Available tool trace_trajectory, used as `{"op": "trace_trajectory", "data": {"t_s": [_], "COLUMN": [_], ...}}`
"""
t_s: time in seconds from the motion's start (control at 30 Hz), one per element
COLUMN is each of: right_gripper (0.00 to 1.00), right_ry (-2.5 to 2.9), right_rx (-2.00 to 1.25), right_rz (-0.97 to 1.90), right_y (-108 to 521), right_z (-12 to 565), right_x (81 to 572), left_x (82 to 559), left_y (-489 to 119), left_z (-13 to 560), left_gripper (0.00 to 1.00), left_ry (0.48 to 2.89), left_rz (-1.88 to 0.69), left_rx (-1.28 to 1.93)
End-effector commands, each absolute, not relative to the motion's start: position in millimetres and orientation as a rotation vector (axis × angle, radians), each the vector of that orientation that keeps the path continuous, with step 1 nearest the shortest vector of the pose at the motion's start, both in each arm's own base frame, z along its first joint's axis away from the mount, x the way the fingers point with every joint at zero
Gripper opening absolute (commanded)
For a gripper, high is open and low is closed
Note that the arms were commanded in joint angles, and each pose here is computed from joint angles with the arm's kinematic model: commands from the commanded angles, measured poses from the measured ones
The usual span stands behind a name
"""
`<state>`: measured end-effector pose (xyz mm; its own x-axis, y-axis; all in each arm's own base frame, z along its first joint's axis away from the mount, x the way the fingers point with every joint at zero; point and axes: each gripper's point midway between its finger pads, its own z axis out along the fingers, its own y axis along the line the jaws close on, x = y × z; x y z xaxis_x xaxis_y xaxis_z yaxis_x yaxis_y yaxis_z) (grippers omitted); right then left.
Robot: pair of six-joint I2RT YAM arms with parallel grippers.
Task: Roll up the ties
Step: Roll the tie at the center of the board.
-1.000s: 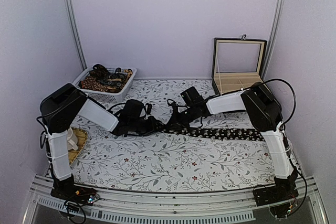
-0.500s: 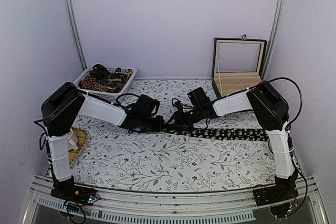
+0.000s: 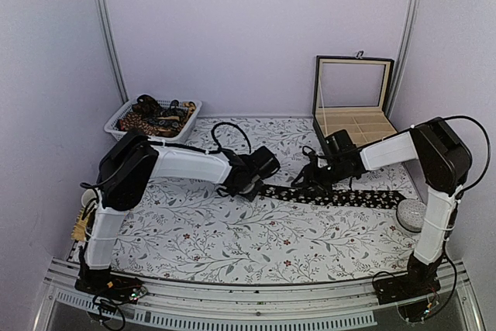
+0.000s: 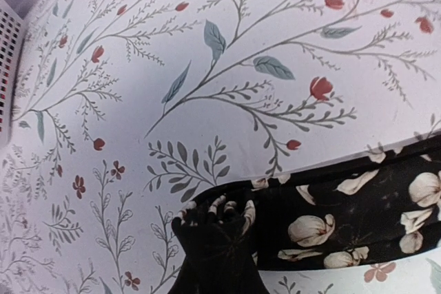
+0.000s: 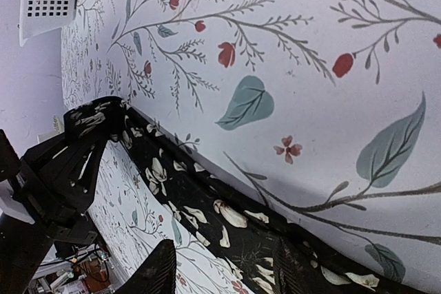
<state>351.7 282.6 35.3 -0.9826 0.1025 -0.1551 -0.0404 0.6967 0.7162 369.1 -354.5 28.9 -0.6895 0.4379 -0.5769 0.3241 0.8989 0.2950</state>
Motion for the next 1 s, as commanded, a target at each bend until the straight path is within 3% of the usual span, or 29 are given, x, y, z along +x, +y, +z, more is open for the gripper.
{"op": "trace_trajectory", "data": {"t_s": [0.0,0.2,0.77,0.97], "right_gripper": [0.48,0.48,0.48,0.48], "right_ry": [2.619,2.608,2.572,2.603], "right_rx": [-0.013,-0.011,0.036,0.065], "right_rz": [1.198,1.22,1.299,1.285], "right_y": [278.7,275.9,270.8,267.8], "right_z": [75.6,78.1,89.8,75.1], "right_x": [344.8,342.9,352.5,353.2], "left_x": [362.3,355.9,341.2,336.7], "left_y": [-336.0,-354.0,-396.4,-404.5], "left_z": [26.5,20.1,-0.6,-8.8], "left_gripper": [0.0,0.0,0.0,0.16], "left_ry": [2.313,2.239,2.253,2.266], "left_rz": [0.609,0.753,0.628,0.611], "left_rx": [0.702,0.81,0.957,1.018]}}
